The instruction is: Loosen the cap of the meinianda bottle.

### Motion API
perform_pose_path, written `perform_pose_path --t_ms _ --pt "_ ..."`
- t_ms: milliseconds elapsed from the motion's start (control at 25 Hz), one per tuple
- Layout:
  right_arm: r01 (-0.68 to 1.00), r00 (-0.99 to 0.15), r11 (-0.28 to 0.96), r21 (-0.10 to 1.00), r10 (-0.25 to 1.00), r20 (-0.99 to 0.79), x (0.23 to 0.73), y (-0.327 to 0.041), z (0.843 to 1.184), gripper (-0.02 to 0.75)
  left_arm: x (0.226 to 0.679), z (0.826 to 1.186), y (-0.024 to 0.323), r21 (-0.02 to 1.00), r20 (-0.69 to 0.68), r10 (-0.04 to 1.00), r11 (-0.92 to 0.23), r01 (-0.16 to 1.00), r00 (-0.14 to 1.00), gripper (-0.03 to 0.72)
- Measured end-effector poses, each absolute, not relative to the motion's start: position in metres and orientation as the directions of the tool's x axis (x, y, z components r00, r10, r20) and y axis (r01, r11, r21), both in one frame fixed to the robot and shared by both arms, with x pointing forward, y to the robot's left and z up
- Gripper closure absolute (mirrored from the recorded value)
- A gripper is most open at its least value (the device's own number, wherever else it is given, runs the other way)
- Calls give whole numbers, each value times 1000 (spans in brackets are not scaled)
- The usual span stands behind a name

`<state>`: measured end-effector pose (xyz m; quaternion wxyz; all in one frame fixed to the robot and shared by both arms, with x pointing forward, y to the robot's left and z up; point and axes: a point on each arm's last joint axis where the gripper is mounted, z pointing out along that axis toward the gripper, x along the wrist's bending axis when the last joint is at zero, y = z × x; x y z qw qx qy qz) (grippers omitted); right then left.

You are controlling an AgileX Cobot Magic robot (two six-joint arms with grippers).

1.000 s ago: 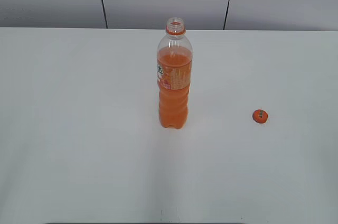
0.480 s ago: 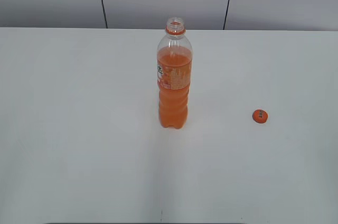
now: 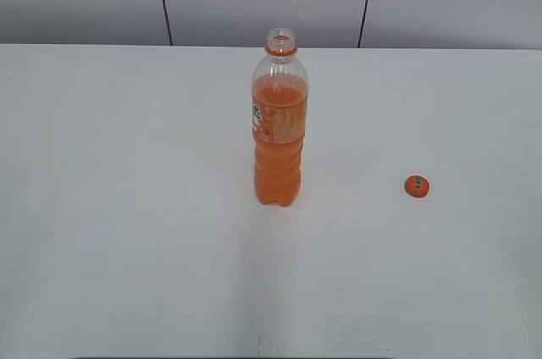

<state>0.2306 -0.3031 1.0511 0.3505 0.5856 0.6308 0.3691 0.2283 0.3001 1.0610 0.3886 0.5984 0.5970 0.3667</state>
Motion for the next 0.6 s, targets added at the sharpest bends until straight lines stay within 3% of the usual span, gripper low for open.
perform_pose_path --t_ms 600 --pt "480 -53 34 877 999 -10 231 -303 1051 152 228 1061 300 903 -24 1000 14 429 19 200"
